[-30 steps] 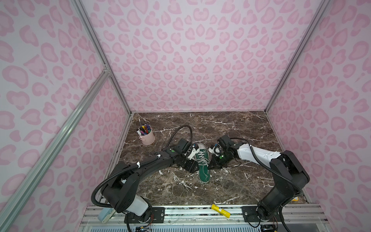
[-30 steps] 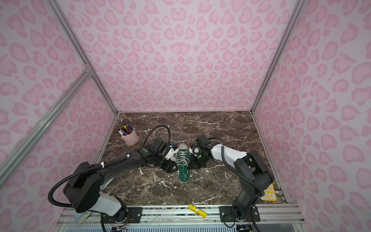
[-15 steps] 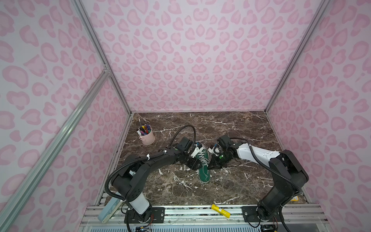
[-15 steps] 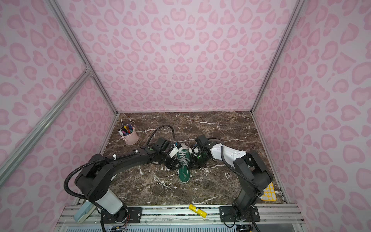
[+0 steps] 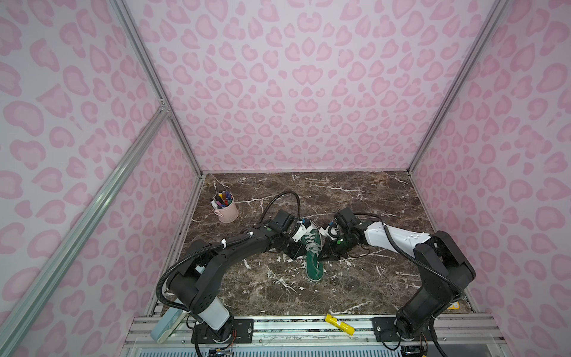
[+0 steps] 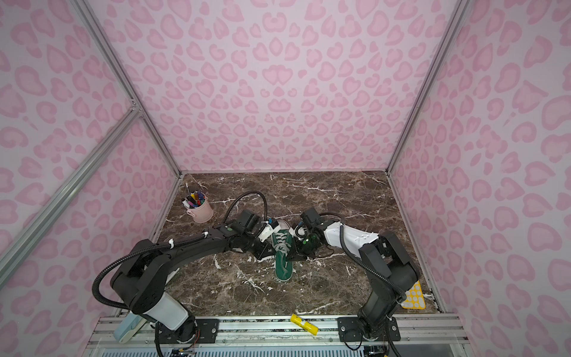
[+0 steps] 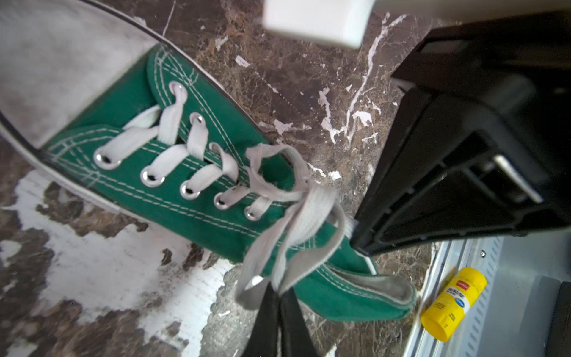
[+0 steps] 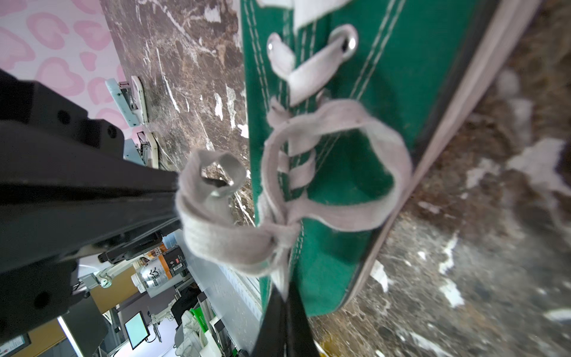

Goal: Tie the shoes

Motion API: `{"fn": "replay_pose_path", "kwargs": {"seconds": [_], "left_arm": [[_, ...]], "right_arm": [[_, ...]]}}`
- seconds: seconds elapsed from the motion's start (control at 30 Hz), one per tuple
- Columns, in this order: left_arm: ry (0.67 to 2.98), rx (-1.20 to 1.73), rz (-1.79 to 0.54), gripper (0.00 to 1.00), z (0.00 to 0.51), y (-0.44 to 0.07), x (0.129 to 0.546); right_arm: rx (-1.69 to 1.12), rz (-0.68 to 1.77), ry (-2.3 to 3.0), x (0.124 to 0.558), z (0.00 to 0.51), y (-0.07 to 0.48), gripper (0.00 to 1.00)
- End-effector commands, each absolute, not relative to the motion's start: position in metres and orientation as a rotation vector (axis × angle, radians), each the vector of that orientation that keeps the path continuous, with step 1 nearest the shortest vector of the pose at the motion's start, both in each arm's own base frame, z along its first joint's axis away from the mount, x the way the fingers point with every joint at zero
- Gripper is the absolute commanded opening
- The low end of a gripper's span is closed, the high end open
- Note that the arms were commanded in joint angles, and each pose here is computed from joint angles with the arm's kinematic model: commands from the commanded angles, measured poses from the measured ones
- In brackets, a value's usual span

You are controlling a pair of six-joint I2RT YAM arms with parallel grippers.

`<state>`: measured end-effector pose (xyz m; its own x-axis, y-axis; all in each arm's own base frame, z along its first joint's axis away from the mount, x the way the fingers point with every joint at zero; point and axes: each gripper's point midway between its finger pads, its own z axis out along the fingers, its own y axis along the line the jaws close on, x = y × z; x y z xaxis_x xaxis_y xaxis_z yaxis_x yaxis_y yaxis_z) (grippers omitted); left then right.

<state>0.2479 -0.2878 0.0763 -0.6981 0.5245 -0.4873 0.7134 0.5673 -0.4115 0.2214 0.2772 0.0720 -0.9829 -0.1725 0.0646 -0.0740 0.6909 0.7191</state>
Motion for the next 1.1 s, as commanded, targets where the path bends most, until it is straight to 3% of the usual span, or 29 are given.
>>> {"fn": "replay_pose_path", "kwargs": {"seconds": [0.0,0.3,0.43,0.5,0.77,1.07], "left_arm": [[2.500,1.011,-0.821,0.06,0.083,-0.283,0.251],[2.510,0.991,-0.775,0.05,0.091,-0.275,0.256],[2.519,0.993,-0.780,0.05,0.091,-0.276,0.256],[2.525,0.996,-0.782,0.05,0.091,-0.276,0.255],[2.524,1.000,-0.780,0.05,0.096,-0.275,0.254],[2.529,0.992,-0.791,0.06,0.098,-0.278,0.249]], "right_arm": [[0.205,-1.233,-2.745,0.222,0.077,0.288,0.00],[0.231,-1.280,-2.734,0.226,0.081,0.307,0.00],[0.234,-1.262,-2.757,0.230,0.084,0.304,0.21],[0.217,-1.265,-2.776,0.233,0.091,0.295,0.26],[0.238,-1.040,-2.998,0.252,0.113,0.235,0.35],[0.494,-0.945,-3.025,0.258,0.108,0.259,0.40]]}}
